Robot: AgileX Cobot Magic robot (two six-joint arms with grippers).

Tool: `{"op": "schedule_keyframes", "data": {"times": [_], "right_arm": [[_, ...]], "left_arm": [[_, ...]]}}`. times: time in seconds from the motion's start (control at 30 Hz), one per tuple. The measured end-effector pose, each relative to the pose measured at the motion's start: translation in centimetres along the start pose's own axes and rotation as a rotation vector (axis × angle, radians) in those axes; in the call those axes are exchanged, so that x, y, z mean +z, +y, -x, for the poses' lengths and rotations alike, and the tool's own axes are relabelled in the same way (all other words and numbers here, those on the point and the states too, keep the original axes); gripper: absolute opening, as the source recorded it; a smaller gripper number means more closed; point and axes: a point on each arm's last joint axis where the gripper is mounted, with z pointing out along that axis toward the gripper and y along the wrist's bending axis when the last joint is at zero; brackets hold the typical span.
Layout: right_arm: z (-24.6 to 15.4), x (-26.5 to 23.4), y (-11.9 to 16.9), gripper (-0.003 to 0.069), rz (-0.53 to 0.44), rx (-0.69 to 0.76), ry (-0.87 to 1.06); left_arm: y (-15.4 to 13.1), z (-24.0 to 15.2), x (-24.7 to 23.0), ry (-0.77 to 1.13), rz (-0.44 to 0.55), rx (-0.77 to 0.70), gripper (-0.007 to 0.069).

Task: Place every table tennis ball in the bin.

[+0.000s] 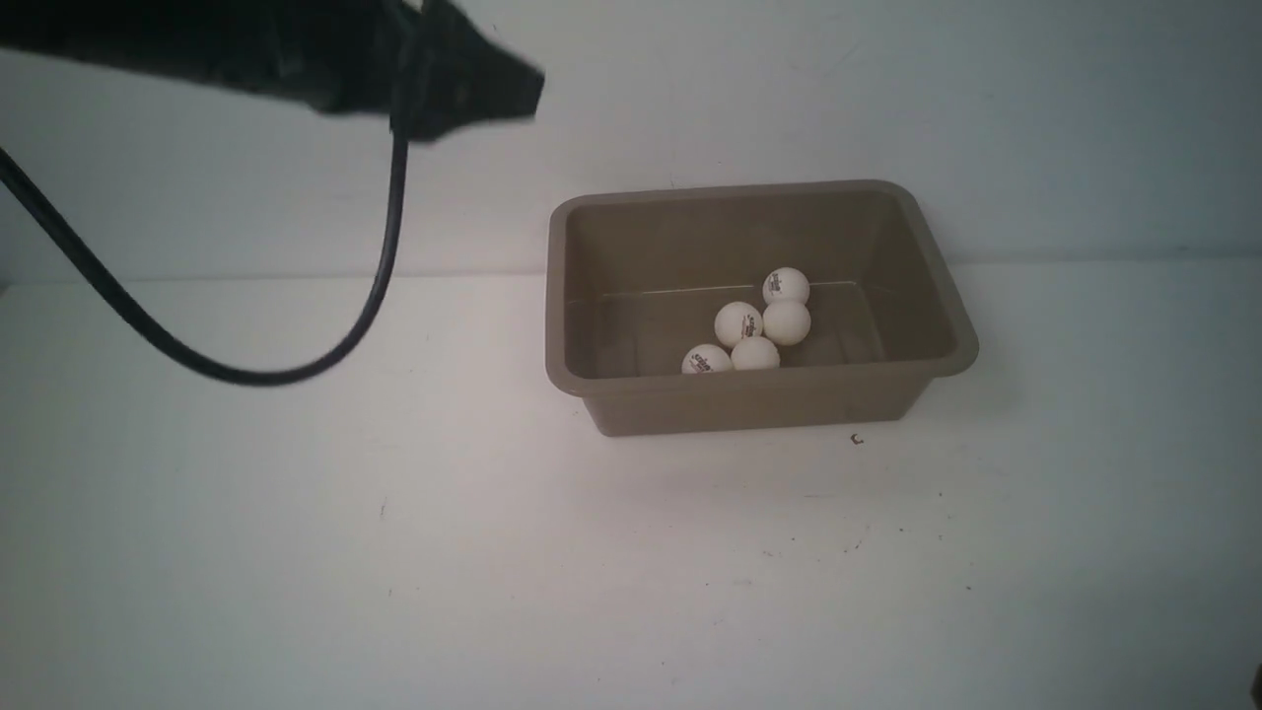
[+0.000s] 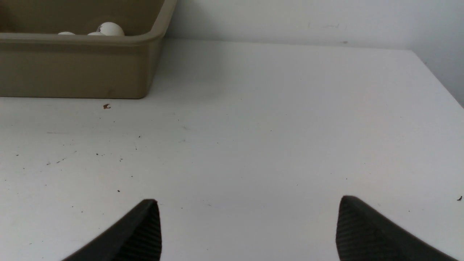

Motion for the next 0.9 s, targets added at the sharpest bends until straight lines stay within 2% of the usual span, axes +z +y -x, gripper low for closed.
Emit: {"op": "schedule_keyframes", "data": {"times": [0.13, 0.3, 0.37, 0.47, 0.53, 0.6, 0.7, 0.77, 0.83, 0.9], "right_arm": [[0.0, 0.0, 0.0, 0.0589, 0.000, 0.000, 0.000], [0.0, 0.0, 0.0, 0.0589, 0.000, 0.000, 0.000], [0.0, 0.0, 0.0, 0.0589, 0.000, 0.000, 0.000], [0.0, 0.0, 0.0, 0.0589, 0.000, 0.000, 0.000], [0.0, 0.0, 0.0, 0.0589, 0.000, 0.000, 0.000], [0.0, 0.0, 0.0, 0.0589, 0.000, 0.000, 0.000], [0.0, 0.0, 0.0, 0.0589, 0.000, 0.000, 0.000], [0.0, 0.0, 0.0, 0.0589, 0.000, 0.000, 0.000], [0.0, 0.0, 0.0, 0.0589, 0.000, 0.000, 0.000], [0.0, 0.0, 0.0, 0.0589, 0.000, 0.000, 0.000]], "left_arm": [[1.1, -2.5, 1.9, 0.076, 0.028, -0.032, 0.0394], [2.1, -2.4, 2.6, 0.025, 0.098, -0.061, 0.0394], [3.2, -2.0, 2.9, -0.050, 0.189, -0.102, 0.0394], [4.3, -1.8, 3.3, -0.100, 0.274, -0.126, 0.0394], [5.4, -2.0, 3.4, -0.106, 0.379, -0.089, 0.0394], [6.1, -2.5, 3.3, -0.044, 0.457, 0.018, 0.0394], [6.5, -3.0, 2.8, 0.029, 0.522, 0.049, 0.0394], [6.3, -3.3, 1.2, 0.097, 0.597, -0.031, 0.0394], [5.7, -3.4, -1.0, 0.120, 0.676, -0.201, 0.0394], [5.2, -3.5, -2.6, 0.123, 0.723, -0.275, 0.0394]]}}
